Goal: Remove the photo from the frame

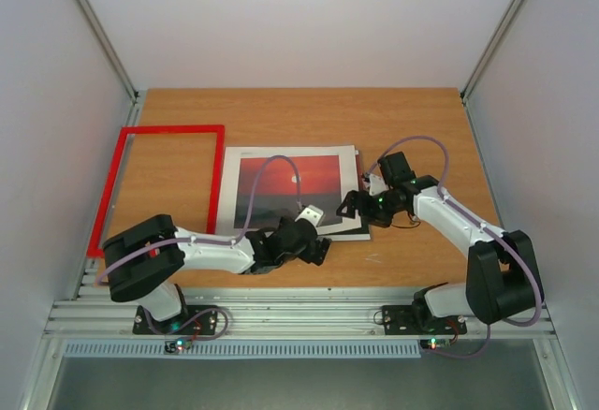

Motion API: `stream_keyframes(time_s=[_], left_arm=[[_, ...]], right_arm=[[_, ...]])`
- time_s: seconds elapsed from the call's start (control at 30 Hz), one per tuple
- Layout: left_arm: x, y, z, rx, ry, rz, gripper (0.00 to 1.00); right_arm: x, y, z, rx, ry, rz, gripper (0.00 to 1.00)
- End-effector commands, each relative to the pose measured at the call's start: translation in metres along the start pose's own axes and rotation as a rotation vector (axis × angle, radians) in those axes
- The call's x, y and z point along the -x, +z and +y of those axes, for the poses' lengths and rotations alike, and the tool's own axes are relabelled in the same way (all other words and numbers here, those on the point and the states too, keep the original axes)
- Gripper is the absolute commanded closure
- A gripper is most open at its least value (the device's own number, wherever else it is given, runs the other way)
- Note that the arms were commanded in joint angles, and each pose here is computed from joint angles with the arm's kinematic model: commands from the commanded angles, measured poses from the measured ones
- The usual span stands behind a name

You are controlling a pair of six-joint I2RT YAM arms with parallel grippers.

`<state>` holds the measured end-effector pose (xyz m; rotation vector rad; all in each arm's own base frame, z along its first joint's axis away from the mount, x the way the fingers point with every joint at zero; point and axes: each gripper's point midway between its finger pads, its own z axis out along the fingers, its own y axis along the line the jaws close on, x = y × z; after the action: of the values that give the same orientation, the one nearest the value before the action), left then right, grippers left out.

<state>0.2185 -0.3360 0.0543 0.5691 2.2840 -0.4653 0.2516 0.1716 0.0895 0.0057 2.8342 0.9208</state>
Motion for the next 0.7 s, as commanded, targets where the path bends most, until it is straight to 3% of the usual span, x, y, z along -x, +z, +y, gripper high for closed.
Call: stream_keyframes(time_s=[0.0,0.37,0.67], left_arm=[[0.032,-0.014,-0.018,-0.035,0.053,-0.15,0.0],[0.033,-0.002,-0.029,-0.044,0.1,-0.162,0.01],[0.037,0.009,-0.027,-0.013,0.058,-0.199,0.01]], right_arm=[[0.009,-0.013,0.02,0.073,-0.014,-0.041,0.14],[0.012,-0.021,0.037,0.139,-0.012,-0.05,0.14],[0.013,-0.023,0.045,0.182,-0.014,-0.046,0.13]])
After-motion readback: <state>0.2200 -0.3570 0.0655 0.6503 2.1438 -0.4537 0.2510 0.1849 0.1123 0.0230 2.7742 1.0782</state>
